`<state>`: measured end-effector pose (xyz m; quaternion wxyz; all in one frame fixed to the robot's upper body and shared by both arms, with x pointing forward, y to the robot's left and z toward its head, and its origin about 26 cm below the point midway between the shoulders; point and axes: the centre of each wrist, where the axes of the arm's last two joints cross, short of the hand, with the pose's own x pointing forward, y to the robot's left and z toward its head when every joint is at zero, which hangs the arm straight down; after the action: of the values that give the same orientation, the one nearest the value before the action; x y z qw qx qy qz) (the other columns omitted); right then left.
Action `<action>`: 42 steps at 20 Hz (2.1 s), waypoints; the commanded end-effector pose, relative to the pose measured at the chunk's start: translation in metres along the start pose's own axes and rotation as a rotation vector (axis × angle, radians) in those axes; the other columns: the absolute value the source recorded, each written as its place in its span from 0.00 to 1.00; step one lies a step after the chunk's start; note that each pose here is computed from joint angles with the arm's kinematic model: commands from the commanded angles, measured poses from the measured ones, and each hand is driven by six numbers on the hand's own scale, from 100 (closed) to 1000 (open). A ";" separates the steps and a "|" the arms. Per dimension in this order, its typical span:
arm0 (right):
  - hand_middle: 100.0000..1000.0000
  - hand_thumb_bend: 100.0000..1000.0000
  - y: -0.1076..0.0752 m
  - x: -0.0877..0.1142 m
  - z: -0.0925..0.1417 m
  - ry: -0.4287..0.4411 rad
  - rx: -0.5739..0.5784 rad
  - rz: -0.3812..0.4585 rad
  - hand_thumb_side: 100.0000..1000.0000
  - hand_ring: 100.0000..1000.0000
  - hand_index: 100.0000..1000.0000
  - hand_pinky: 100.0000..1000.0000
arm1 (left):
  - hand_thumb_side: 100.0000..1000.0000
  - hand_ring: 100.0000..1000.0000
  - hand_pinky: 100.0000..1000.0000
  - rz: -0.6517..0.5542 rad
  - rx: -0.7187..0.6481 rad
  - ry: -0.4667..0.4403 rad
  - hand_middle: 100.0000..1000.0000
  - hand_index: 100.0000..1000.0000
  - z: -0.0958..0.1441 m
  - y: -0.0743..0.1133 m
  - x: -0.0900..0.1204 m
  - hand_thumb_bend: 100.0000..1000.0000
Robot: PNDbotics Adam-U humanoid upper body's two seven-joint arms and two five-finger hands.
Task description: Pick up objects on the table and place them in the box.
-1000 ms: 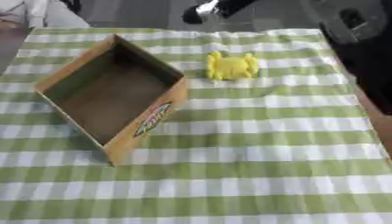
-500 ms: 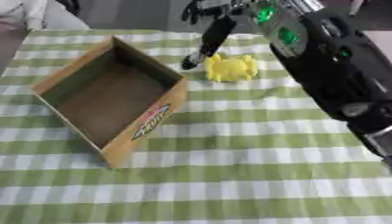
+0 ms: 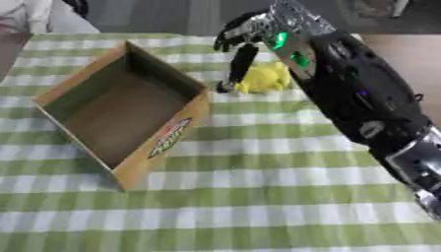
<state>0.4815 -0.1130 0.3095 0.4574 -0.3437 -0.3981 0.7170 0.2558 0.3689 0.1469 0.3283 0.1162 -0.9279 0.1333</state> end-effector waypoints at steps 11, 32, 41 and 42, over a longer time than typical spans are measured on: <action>0.94 0.32 -0.006 -0.039 0.005 0.159 -0.011 0.007 0.34 1.00 1.00 0.88 | 0.88 0.58 0.65 -0.002 -0.014 -0.027 0.55 0.65 -0.003 -0.001 0.006 0.00; 0.93 0.26 0.007 -0.061 -0.001 0.177 0.041 -0.006 0.31 1.00 1.00 0.87 | 0.88 0.58 0.65 -0.002 -0.013 -0.029 0.55 0.65 -0.002 0.000 0.005 0.00; 0.90 0.28 0.014 -0.057 -0.004 0.208 0.043 0.011 0.32 1.00 1.00 0.86 | 0.88 0.58 0.65 0.005 -0.014 -0.032 0.55 0.65 -0.003 -0.002 0.005 0.00; 0.90 0.28 0.014 -0.057 -0.005 0.207 0.044 0.012 0.32 1.00 1.00 0.86 | 0.88 0.58 0.65 0.006 -0.014 -0.032 0.55 0.65 -0.003 -0.002 0.005 0.00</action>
<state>0.5018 -0.1675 0.2876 0.5055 -0.3941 -0.3208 0.6973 0.2553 0.3678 0.1444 0.3272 0.1148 -0.9284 0.1339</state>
